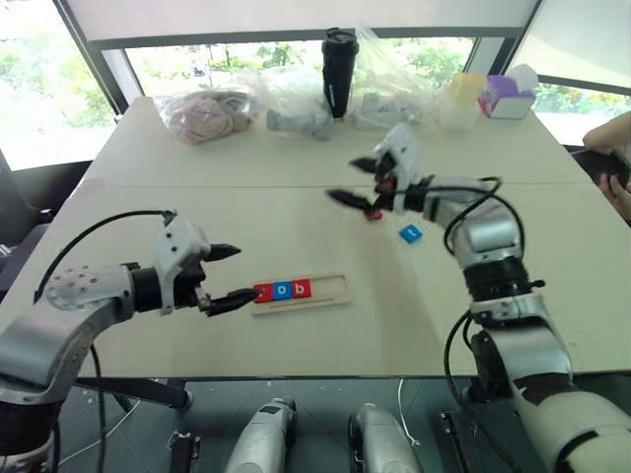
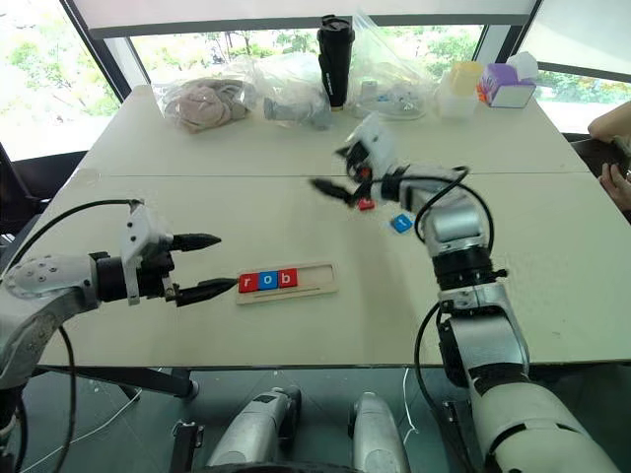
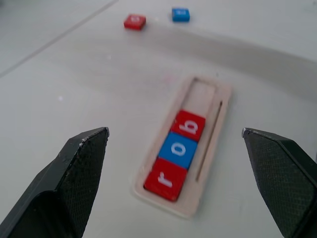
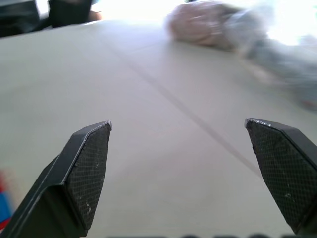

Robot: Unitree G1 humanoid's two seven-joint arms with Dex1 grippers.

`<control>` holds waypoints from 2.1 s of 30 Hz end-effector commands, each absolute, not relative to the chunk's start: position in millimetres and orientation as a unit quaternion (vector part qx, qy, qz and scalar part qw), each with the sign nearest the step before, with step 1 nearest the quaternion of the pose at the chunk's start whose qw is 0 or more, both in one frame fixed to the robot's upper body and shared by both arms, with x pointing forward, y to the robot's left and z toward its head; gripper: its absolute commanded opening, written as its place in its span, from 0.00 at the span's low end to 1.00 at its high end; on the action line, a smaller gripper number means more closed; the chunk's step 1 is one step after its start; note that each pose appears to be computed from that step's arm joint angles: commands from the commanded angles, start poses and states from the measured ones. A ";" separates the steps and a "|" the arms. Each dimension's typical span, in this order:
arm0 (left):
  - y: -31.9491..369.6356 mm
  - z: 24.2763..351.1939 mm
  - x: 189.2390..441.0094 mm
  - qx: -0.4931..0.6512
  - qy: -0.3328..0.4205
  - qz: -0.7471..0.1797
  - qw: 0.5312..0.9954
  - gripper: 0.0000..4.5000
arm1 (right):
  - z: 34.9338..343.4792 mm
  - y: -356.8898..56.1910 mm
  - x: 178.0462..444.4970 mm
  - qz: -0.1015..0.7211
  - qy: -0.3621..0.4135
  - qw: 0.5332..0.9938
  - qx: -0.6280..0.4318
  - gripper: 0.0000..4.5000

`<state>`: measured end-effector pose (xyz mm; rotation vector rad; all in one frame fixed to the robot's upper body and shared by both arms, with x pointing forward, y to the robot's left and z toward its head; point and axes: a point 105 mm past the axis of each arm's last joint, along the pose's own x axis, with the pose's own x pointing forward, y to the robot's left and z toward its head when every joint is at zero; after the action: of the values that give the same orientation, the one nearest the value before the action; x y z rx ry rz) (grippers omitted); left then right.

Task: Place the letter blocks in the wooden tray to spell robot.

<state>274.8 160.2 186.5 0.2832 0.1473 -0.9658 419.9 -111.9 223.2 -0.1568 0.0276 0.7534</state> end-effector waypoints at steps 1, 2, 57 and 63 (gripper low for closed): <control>159.6 212.1 282.7 0.122 0.018 -0.450 0.885 1.00 | 218.8 -129.5 428.8 0.279 0.055 0.959 -0.019 0.99; 158.0 213.7 285.2 0.122 0.014 -0.450 0.885 1.00 | 214.4 -131.5 431.1 0.261 0.067 0.963 -0.019 0.99; 130.8 211.6 304.6 0.135 0.003 -0.512 0.848 1.00 | 175.7 -169.8 323.2 -0.004 0.174 0.982 0.075 0.27; 126.3 209.5 310.4 0.139 0.003 -0.526 0.839 1.00 | 137.2 -150.7 300.2 0.009 0.219 0.969 0.114 0.27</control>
<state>311.1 129.4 203.4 0.2691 0.0404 -1.0966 304.1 -153.7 130.1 0.2348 0.4771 0.0089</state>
